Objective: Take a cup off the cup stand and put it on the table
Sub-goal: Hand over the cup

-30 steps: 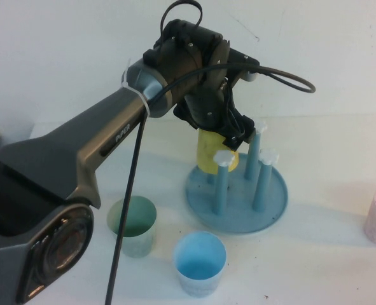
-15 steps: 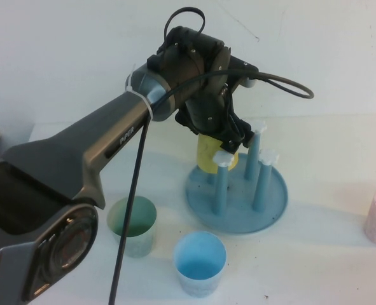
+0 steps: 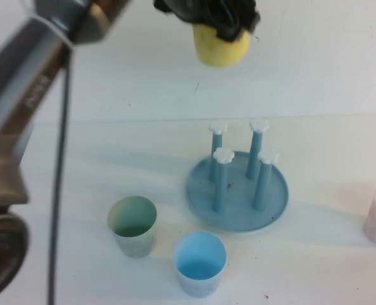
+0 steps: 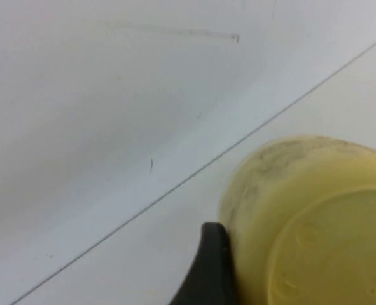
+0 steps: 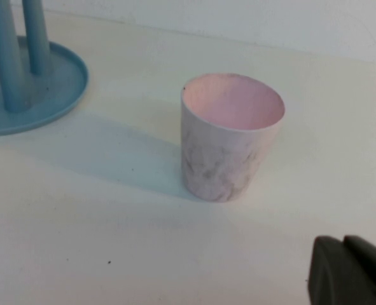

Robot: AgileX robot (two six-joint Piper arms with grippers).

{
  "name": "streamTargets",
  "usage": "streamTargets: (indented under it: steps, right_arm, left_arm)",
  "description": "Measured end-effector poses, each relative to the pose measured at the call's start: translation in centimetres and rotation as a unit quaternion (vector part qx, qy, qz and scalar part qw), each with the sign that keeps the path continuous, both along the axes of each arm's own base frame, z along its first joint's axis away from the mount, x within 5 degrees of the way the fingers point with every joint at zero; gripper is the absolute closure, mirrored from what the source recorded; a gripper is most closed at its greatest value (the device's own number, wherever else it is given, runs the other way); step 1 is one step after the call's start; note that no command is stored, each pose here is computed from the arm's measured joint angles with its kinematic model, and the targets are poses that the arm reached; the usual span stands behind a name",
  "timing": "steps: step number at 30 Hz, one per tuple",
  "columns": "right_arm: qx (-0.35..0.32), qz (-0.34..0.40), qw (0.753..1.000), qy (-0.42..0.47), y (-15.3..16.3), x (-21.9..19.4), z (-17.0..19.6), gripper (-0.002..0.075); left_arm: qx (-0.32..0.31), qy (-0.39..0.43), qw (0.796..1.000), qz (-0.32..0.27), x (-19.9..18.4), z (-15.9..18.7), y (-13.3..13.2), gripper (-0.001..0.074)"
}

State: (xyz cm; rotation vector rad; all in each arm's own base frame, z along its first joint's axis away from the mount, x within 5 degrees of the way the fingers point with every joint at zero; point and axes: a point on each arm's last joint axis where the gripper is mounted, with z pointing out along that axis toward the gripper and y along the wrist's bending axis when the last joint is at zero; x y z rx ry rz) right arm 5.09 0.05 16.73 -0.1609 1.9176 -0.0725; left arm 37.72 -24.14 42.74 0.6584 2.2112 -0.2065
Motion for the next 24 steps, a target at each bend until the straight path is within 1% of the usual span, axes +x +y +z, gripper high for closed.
streamTargets:
  steps: [2,4,7,10,12,14,16,18,20,22,24]
  right_arm:
    - [0.000,0.000,1.000,0.000,0.0,0.0,0.0,0.0729]
    - [-0.001,0.000,1.000,0.000,0.0,0.0,0.0,0.0729]
    - [-0.012,-0.001,1.000,-0.001,-0.1,0.0,0.0,0.0729]
    - [-0.004,-0.002,1.000,-0.001,-0.1,0.0,0.0,0.0729]
    - [0.043,-0.003,0.999,-0.002,0.2,0.0,0.1,0.0729]
    - [0.130,-0.002,0.992,0.000,0.8,0.0,0.1,0.0729]
    - [0.224,-0.002,0.975,0.005,1.3,0.0,0.3,0.0729]
    - [0.312,0.002,0.950,0.009,1.9,0.0,0.6,0.0729]
    - [0.372,0.004,0.928,0.011,2.2,-0.1,0.9,0.0729]
    - [0.405,0.004,0.914,0.006,2.3,0.0,1.1,0.0729]
    - [0.412,0.000,0.911,-0.005,2.3,0.0,1.3,0.0729]
  left_arm:
    - [-0.015,-0.020,1.000,0.000,-1.7,2.6,1.1,0.0148]
    - [-0.029,-0.022,0.999,-0.005,-3.0,4.2,1.8,0.0148]
    - [-0.047,0.000,0.999,-0.022,-4.3,5.0,1.9,0.0148]
    - [-0.072,0.038,0.996,-0.048,-4.7,4.3,1.1,0.0148]
    - [-0.095,0.084,0.989,-0.073,-4.8,3.0,0.2,0.0148]
    - [-0.118,0.142,0.978,-0.096,-5.0,1.3,-0.9,0.0148]
    - [-0.136,0.194,0.965,-0.110,-5.3,-0.3,-1.6,0.0148]
    - [-0.142,0.239,0.952,-0.125,-5.7,-2.1,-2.0,0.0148]
    - [-0.141,0.280,0.941,-0.125,-6.0,-3.9,-2.2,0.0148]
    - [-0.134,0.309,0.934,-0.117,-6.4,-5.4,-2.0,0.0148]
    - [-0.128,0.333,0.928,-0.110,-7.1,-6.7,-1.7,0.0148]
